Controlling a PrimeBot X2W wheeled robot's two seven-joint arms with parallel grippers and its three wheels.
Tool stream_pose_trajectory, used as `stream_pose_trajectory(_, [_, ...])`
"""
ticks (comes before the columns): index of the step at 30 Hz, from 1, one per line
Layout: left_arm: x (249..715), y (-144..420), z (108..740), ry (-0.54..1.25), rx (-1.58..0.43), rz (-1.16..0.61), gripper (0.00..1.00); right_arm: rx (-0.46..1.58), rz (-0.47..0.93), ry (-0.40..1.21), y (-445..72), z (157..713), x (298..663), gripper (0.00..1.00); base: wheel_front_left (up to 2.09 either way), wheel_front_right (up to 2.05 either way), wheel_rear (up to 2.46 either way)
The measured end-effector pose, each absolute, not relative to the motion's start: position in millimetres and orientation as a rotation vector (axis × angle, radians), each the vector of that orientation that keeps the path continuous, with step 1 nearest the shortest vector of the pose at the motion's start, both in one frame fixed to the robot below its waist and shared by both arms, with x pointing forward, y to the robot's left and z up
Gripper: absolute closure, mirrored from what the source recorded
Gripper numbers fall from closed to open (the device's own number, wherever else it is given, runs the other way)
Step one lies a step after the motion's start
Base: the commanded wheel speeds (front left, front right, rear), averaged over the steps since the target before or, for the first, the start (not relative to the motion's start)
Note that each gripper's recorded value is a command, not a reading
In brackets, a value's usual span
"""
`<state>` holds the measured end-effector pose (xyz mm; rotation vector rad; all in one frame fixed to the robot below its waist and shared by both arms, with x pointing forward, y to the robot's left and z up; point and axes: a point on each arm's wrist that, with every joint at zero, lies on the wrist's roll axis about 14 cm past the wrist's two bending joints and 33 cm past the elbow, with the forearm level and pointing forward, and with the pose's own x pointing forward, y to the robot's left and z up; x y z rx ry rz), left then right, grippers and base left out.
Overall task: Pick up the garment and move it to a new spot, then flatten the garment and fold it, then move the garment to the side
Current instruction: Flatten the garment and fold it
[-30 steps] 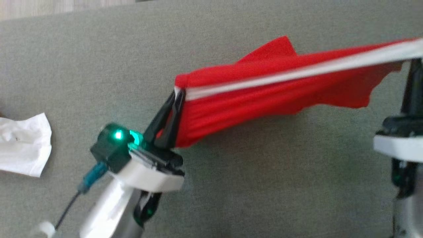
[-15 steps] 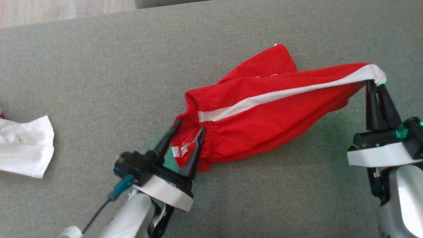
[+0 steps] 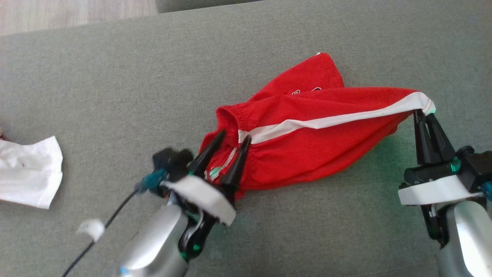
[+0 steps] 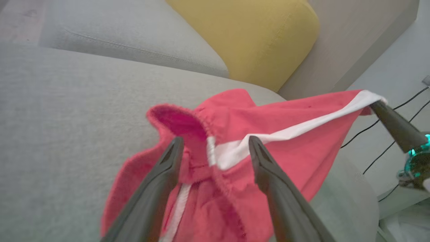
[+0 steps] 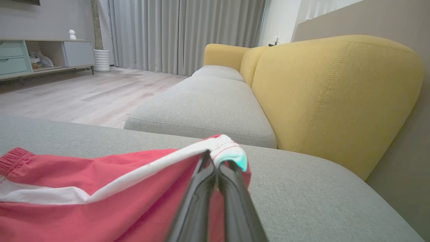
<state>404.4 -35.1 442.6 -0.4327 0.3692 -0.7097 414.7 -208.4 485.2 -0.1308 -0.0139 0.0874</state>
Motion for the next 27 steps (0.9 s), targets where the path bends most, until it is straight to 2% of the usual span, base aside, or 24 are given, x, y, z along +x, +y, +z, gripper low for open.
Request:
stream_pose_trajectory(5, [410.1, -40.4, 427.4, 0.521, -0.376, -0.694, 0.00, -0.130, 0.088, 0.000, -208.2, 480.5, 414.6, 1.00, 0.00, 0.00, 0.00])
stream_pose_trajectory(10, [417.6, -39.2, 420.9, 0.571, -0.339, -0.675, 0.00, -0.123, 0.080, 0.014, -209.5, 475.9, 414.1, 1.00, 0.00, 0.00, 0.00])
stream_pose_trajectory(11, [418.1, -39.5, 420.4, 0.580, -0.333, -0.677, 0.06, -0.122, 0.078, 0.017, -209.9, 474.6, 413.7, 1.00, 0.00, 0.00, 0.00])
stream_pose_trajectory(12, [416.9, -40.6, 419.4, 0.594, -0.327, -0.686, 0.48, -0.121, 0.076, 0.021, -210.3, 473.6, 413.4, 1.00, 0.00, 0.00, 0.00])
stream_pose_trajectory(14, [414.0, -41.2, 416.6, 0.618, -0.310, -0.700, 1.00, -0.114, 0.072, 0.027, -210.7, 471.6, 412.9, 1.00, 0.00, 0.00, 0.00])
stream_pose_trajectory(21, [413.0, -37.7, 423.9, 0.630, -0.273, -0.744, 1.00, -0.077, 0.054, 0.018, -211.2, 473.7, 413.1, 1.00, 0.00, 0.00, 0.00])
stream_pose_trajectory(27, [440.7, -45.3, 473.5, 0.491, -0.227, -0.828, 1.00, -0.066, 0.054, -0.082, -215.2, 505.6, 437.8, 1.00, 0.00, 0.00, 0.00])
